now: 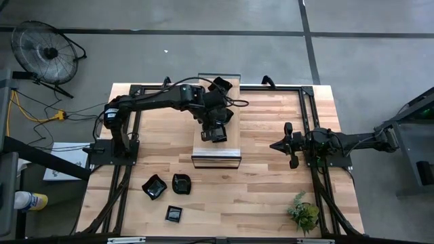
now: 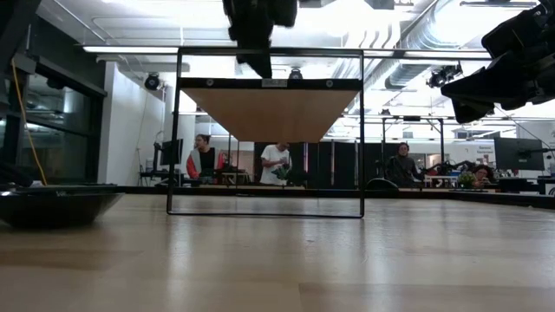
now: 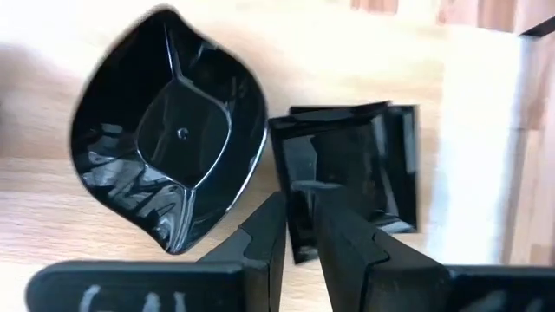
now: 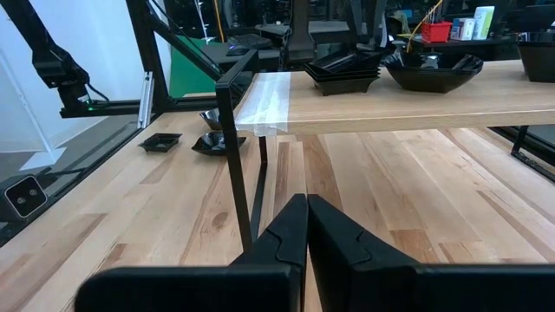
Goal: Pick & Place Mini shaped plates
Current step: Stack the square-shaped plate on top of the stacked square-shaped plates on the shelf
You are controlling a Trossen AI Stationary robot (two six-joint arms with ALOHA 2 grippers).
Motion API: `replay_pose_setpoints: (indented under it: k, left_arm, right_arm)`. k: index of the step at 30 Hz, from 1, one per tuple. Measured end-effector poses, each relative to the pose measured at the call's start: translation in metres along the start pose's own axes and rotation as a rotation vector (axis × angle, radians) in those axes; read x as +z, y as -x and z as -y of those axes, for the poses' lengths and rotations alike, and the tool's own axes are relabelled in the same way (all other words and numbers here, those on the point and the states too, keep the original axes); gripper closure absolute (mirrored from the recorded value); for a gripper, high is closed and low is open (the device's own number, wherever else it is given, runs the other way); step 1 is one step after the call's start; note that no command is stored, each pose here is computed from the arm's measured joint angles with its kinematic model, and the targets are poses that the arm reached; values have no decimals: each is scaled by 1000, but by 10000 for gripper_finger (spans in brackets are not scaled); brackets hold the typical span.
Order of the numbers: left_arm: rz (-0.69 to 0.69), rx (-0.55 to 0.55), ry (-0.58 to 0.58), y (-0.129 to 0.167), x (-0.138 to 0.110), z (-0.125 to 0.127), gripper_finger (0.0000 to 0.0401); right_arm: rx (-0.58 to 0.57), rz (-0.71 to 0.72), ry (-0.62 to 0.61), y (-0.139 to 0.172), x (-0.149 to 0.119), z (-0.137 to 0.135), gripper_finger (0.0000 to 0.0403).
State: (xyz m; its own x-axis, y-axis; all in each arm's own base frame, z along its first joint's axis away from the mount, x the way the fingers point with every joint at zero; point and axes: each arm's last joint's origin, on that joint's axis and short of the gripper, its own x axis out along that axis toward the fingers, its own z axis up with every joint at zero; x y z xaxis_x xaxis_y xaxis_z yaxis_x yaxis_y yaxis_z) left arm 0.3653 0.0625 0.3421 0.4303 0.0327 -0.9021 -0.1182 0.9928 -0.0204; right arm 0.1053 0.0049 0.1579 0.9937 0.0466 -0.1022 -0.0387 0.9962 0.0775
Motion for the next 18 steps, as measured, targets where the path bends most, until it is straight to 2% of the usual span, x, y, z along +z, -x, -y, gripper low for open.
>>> replay_pose_setpoints:
  k: [5, 9, 13, 18]
  left_arm:
    - [40, -1, -30, 16, -2, 13, 339]
    - [83, 48, -70, 36, -7, 27, 339]
    - [113, 187, -76, 50, -11, 29, 339]
    - [124, 347, 2, 52, -12, 23, 350]
  right_arm:
    - [-1, 1, 0, 0, 0, 0, 398]
    - [0, 0, 0, 0, 0, 0, 398]
    - [0, 0, 0, 0, 0, 0, 398]
    - [-1, 0, 0, 0, 0, 0, 398]
